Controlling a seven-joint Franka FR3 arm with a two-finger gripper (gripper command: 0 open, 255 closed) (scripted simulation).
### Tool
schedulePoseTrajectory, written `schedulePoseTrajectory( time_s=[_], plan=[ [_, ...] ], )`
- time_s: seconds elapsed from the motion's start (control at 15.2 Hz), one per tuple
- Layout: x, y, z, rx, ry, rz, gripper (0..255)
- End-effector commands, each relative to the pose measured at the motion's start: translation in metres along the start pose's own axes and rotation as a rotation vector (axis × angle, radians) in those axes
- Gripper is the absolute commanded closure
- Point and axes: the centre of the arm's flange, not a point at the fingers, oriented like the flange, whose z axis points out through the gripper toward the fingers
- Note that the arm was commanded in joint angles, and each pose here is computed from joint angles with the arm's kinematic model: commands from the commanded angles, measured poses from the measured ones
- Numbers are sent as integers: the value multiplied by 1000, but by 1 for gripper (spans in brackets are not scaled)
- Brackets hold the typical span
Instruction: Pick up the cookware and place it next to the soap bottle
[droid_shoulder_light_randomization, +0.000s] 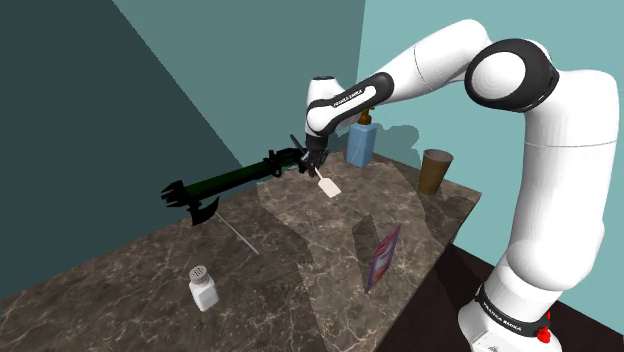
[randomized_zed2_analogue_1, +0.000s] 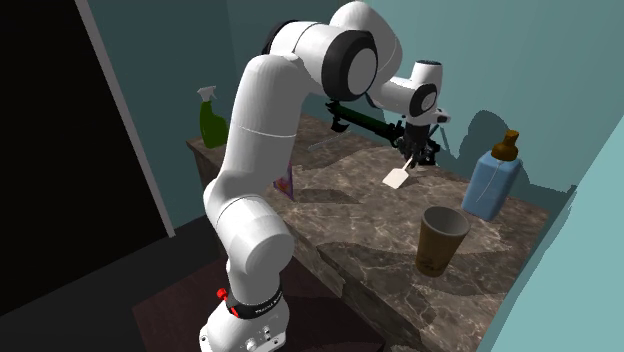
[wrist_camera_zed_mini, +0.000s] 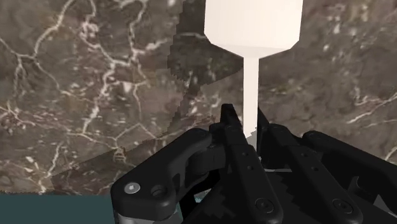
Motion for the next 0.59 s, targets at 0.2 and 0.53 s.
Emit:
schedulePoseTrajectory(
  time_s=[0.2, 0.53],
  plan=[
    [-4, -4, 9, 1, -21, -2, 0],
    [-3, -2, -4, 1, -20, -2, 0]
  ],
)
